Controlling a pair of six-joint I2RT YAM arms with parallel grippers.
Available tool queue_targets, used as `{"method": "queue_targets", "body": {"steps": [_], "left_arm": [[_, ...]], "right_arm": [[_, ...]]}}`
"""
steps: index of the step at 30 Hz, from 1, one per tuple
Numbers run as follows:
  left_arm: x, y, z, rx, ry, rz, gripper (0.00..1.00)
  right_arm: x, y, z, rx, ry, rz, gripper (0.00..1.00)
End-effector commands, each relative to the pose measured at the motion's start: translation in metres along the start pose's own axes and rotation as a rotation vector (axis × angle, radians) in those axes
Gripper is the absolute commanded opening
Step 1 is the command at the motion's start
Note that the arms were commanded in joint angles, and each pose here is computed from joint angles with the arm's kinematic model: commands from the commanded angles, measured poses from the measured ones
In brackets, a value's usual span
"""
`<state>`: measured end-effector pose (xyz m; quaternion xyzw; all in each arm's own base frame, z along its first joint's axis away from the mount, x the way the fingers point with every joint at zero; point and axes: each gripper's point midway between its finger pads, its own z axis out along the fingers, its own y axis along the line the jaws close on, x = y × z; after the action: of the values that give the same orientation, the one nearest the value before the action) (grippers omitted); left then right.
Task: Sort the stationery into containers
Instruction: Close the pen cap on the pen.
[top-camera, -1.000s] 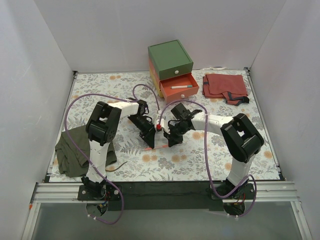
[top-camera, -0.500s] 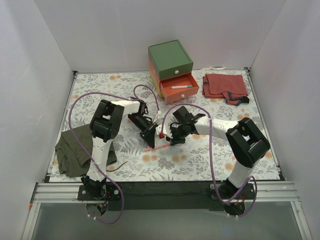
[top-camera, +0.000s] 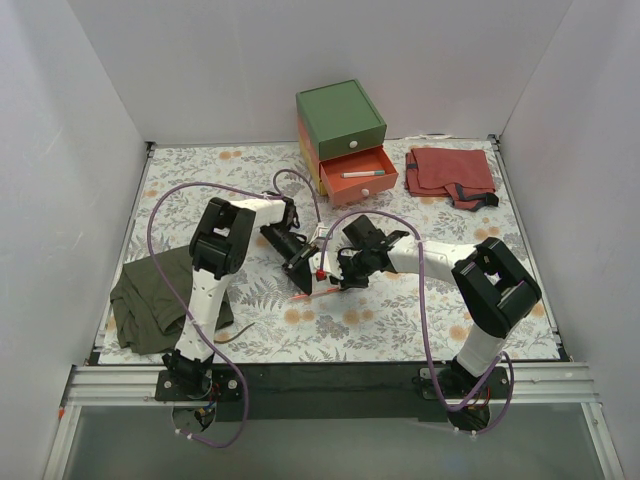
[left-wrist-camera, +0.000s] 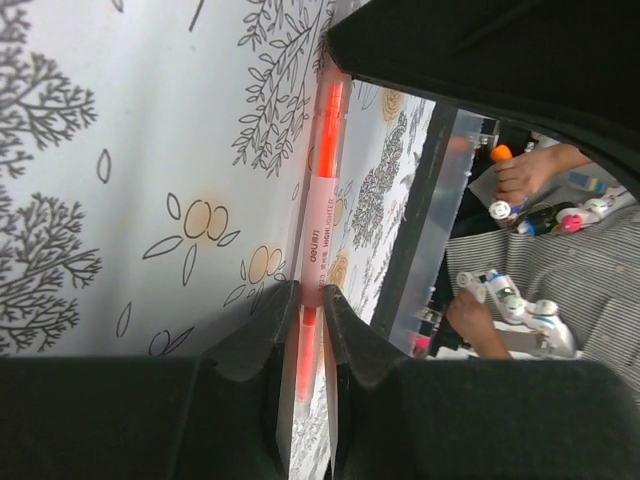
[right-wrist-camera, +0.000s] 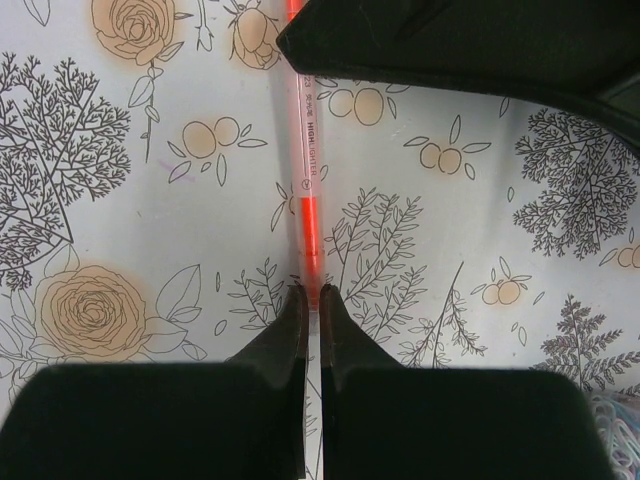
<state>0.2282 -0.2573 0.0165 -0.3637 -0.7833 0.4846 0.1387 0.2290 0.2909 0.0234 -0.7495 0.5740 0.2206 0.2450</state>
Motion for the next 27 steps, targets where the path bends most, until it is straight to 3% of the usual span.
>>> {"method": "queue_targets", "body": {"steps": [1,11,27], "left_arm": [[-0.025,0.057,0.017,-0.090,-0.034,0.145,0.00],[-0.039,0.062,0.028,-0.074,-0.094,0.072,0.00],[-0.050,0.063,0.043,-0.011,-0.098,0.000,0.00]], "right_arm": [[-0.002,0.008,0.015,-0.018,-0.010,0.011,0.01],[-0.030,0.014,0.022,-0.030,-0.097,0.124,0.01],[-0.061,0.010,0.022,-0.049,-0.213,-0.022,0.01]]}}
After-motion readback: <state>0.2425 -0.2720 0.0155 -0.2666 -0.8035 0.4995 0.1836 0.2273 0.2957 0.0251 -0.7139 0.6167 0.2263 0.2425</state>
